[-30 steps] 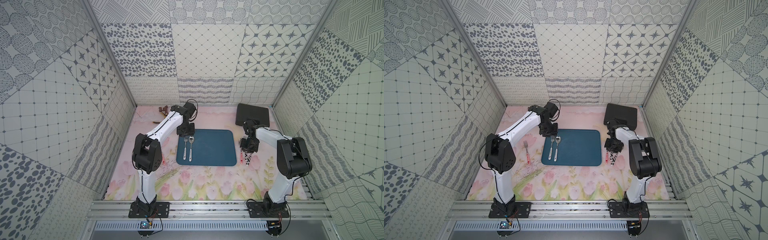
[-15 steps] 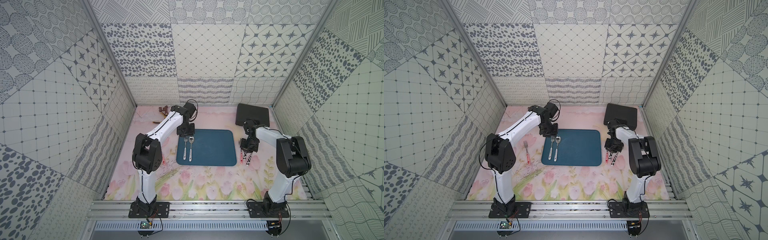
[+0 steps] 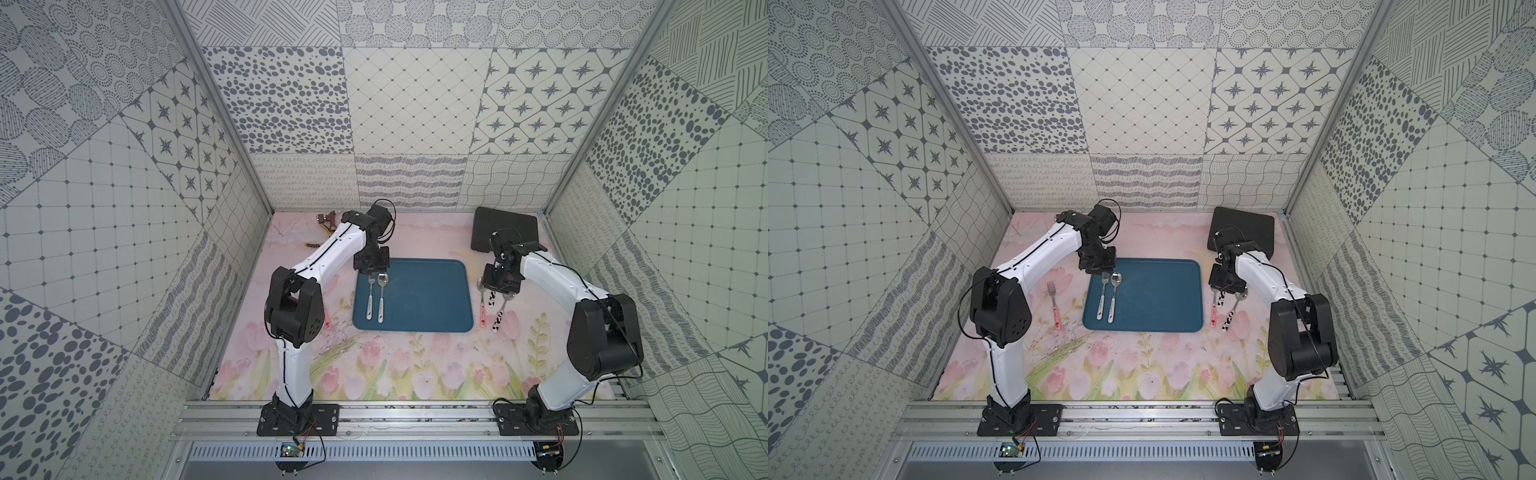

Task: Set the spoon and fork side by side
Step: Pick up the fork at the center of the board, then place the fork on the tray.

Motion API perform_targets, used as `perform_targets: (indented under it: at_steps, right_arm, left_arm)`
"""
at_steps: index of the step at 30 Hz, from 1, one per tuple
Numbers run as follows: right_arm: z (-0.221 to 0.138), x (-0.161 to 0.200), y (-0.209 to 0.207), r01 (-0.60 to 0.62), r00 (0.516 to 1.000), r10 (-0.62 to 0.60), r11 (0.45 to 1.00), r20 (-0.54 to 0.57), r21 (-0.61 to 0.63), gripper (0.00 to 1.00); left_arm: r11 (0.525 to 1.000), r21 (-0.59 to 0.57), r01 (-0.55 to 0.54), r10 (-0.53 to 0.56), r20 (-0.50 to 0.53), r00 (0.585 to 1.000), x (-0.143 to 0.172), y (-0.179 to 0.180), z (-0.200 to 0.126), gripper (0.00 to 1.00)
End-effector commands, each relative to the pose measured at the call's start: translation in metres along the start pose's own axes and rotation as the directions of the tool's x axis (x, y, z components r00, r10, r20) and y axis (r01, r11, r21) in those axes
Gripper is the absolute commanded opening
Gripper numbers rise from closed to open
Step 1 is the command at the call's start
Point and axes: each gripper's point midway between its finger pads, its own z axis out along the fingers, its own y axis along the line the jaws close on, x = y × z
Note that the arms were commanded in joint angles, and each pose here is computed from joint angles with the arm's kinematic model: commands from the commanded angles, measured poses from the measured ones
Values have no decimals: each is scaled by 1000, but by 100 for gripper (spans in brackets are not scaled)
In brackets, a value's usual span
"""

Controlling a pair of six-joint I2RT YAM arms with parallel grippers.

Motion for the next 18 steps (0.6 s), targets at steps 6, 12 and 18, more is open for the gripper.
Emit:
perform_targets:
  at_steps: [6,12,18]
  right_arm:
    - [-15,22,90,128,991,-132,984,-23,-122,3]
    - [-4,30,157,167,983,-178,969,-46,-185,3]
    - [14,33,199,161,982,-178,965,-68,-208,3]
  left_arm:
    - [992,-24,126,-125,31,992,-1,32,-17,37]
    - [987,-16,159,-159,27,987,6,46,-24,37]
    - [985,26,169,-169,18,985,18,44,-25,37]
